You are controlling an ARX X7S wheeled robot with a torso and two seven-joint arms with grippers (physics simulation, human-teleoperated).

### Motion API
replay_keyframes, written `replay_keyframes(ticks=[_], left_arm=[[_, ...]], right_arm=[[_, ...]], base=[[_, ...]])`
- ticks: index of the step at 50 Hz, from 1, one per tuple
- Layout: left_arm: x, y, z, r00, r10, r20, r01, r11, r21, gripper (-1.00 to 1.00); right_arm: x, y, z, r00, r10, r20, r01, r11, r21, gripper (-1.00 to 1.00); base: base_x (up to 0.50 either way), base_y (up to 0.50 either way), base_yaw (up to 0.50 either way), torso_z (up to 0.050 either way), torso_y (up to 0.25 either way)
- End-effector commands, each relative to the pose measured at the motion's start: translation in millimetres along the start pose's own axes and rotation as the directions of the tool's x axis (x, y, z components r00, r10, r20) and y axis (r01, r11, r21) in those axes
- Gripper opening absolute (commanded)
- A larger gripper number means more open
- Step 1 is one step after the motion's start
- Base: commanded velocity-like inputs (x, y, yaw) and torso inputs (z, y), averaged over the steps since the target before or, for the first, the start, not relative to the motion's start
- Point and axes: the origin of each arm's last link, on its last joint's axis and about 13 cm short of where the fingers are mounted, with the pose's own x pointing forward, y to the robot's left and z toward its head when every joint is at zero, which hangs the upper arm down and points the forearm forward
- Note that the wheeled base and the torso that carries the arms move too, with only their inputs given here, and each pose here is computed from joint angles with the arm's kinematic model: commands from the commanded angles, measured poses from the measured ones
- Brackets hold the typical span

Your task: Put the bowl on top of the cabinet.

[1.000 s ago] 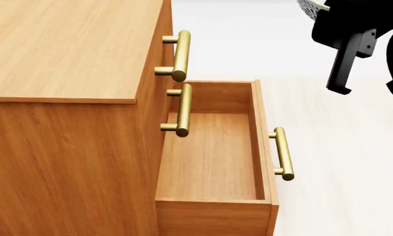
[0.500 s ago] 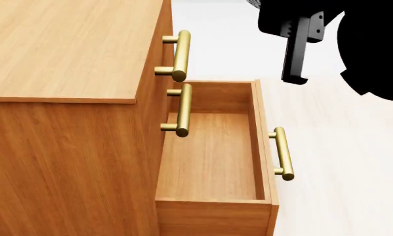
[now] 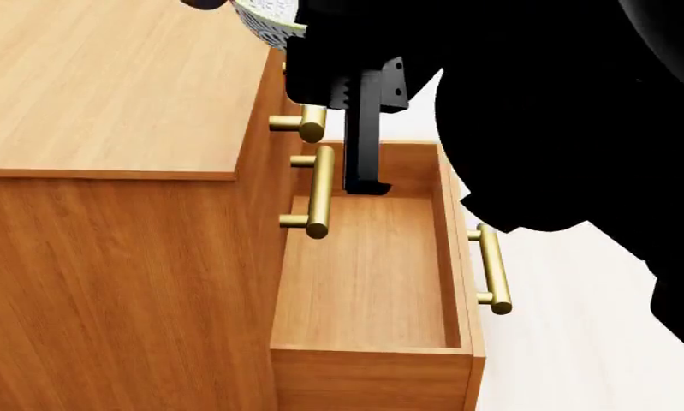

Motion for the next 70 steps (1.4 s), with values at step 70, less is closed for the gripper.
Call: replay_keyframes(ticks=[70], left_arm=[[0, -0.5, 0, 1.0, -0.004, -0.001, 0.004, 1.0, -0.003, 1.0]], right_arm=[[52, 22.6, 44, 0.989, -0.007, 0.146, 0.017, 0.998, -0.067, -1.0]], base=[[0.0, 0.0, 0.0, 0.0, 0.0]])
